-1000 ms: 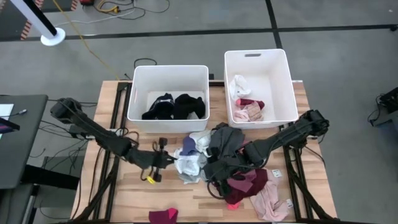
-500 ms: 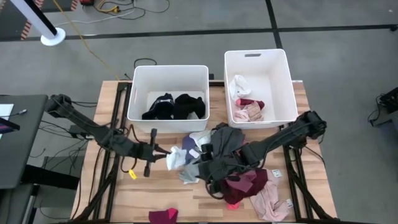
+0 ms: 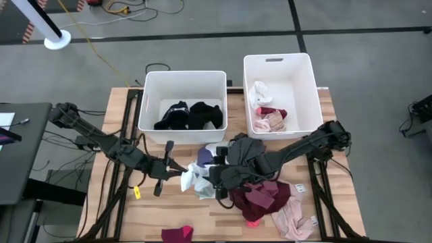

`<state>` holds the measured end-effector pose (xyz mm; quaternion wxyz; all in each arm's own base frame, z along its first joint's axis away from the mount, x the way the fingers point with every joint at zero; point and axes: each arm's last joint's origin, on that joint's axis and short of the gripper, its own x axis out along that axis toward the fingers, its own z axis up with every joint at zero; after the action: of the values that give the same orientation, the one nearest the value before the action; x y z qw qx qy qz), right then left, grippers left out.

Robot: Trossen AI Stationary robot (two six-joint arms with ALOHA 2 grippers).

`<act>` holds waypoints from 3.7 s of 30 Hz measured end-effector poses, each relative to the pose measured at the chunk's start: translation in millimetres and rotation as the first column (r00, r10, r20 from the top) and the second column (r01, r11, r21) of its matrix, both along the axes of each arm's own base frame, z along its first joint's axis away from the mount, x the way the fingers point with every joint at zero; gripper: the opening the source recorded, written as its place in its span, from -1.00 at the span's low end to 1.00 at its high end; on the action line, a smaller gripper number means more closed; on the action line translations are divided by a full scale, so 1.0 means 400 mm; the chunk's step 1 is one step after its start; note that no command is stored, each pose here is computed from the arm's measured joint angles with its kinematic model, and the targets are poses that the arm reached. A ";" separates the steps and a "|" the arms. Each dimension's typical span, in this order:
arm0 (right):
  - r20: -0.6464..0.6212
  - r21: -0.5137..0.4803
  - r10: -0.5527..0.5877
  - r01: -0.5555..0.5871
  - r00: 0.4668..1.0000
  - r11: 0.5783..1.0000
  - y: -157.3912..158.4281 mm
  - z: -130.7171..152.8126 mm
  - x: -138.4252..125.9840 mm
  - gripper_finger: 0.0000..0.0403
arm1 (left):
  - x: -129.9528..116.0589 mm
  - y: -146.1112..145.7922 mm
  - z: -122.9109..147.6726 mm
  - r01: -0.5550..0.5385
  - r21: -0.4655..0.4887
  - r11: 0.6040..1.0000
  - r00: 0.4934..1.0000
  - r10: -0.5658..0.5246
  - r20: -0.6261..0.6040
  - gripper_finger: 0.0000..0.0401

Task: Sort clothes
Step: Put the white sock into the right white laundry organizer

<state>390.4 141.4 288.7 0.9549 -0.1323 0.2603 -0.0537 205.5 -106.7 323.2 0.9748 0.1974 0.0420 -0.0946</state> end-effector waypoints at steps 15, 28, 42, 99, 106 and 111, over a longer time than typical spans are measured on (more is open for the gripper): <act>0.050 0.064 0.175 -0.178 0.983 0.982 0.011 -0.030 0.046 0.15 | 0.008 -0.008 0.013 0.050 0.007 0.999 0.998 -0.051 0.040 -0.99; 0.030 -0.003 0.206 -0.206 0.978 0.979 0.016 -0.077 0.073 -0.84 | 0.006 -0.008 0.000 0.057 -0.002 0.998 0.998 -0.057 -0.019 -0.99; -0.046 -0.034 0.218 -0.220 0.975 0.975 0.022 -0.052 0.067 -0.97 | -0.004 -0.006 -0.034 -0.048 0.000 0.999 0.988 0.047 -0.149 -0.69; -0.149 -0.192 -0.876 0.856 0.458 0.480 -0.631 0.321 -0.504 -0.98 | -0.061 0.023 -0.326 -0.190 -0.304 0.934 0.957 0.107 -0.270 -0.20; -0.247 -0.180 -0.899 0.894 0.362 0.410 -0.706 0.262 -0.538 -0.97 | -0.061 0.023 -0.326 -0.190 -0.303 0.934 0.957 0.107 -0.270 -0.20; -0.302 -0.153 -0.897 0.912 0.324 0.381 -0.753 0.202 -0.553 -0.96 | -0.061 0.023 -0.326 -0.190 -0.303 0.934 0.957 0.107 -0.270 -0.20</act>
<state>169.0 -159.8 369.5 0.7054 0.0496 0.4490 -0.5462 181.0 -97.5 192.9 0.9853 0.0163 0.1628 -0.0497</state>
